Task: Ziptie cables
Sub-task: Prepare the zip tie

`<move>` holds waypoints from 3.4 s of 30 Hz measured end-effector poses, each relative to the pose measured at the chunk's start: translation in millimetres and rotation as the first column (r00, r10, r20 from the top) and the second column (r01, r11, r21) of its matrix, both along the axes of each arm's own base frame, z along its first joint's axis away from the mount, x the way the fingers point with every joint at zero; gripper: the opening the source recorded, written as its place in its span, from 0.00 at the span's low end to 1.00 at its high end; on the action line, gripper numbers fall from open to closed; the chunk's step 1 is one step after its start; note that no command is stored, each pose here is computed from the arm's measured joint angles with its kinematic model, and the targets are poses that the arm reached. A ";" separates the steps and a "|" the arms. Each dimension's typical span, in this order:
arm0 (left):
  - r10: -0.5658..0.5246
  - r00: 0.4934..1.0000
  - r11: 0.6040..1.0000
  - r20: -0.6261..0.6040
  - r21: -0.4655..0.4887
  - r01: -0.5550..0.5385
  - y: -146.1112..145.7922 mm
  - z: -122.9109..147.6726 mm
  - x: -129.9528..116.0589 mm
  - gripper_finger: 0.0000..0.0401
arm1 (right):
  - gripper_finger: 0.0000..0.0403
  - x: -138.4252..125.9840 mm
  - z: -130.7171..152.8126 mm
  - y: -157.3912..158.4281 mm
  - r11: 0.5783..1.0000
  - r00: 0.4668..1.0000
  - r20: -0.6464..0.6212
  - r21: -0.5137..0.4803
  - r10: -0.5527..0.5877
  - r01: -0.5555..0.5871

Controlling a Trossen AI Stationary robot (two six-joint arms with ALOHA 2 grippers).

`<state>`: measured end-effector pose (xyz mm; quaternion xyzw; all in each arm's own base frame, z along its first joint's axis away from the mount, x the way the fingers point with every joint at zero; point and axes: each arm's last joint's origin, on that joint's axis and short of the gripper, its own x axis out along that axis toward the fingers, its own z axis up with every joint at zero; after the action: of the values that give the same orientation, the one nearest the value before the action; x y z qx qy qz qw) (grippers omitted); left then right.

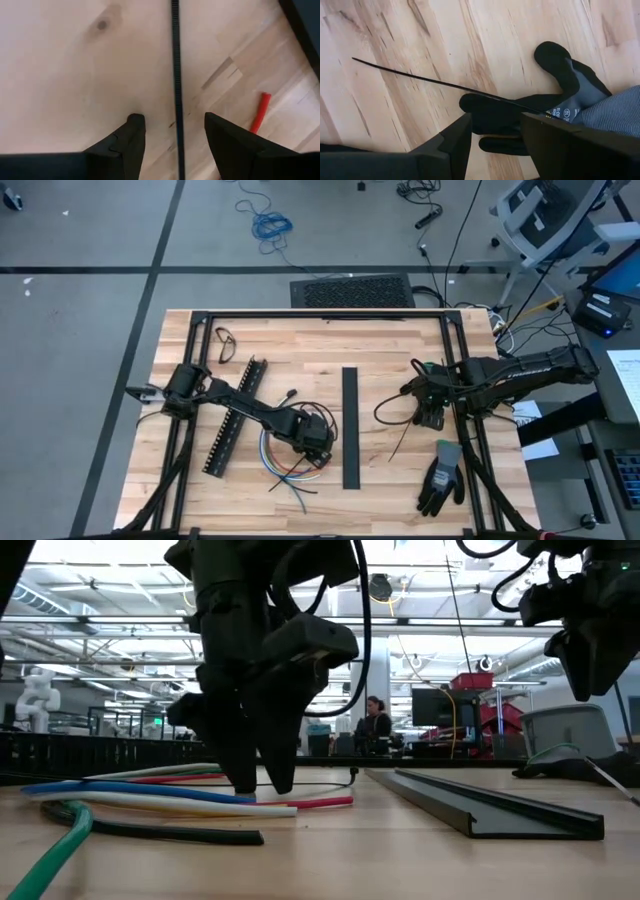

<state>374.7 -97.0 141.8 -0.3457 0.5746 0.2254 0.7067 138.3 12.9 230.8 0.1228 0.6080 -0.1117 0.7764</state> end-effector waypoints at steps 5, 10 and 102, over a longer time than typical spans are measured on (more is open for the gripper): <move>0.009 1.000 0.999 -0.015 0.039 -0.009 1.6 -1.9 -2.1 0.25 | 0.40 0.0 0.0 0.0 1.000 1.000 0.000 0.000 0.000 0.000; -0.003 1.000 0.999 -0.008 0.051 0.004 1.0 -2.3 -1.7 0.03 | 0.40 0.1 0.0 0.0 1.000 1.000 0.001 0.001 -0.001 0.001; -0.184 0.734 0.786 0.654 0.546 -0.290 76.9 146.6 -41.1 0.00 | 0.40 106.1 6.9 -31.2 0.873 0.167 0.863 0.441 -0.476 0.210</move>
<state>333.5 -20.0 288.3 -0.1709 0.1603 0.2797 0.9311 244.4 -18.3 237.8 0.3839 -0.0252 -0.1194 0.9153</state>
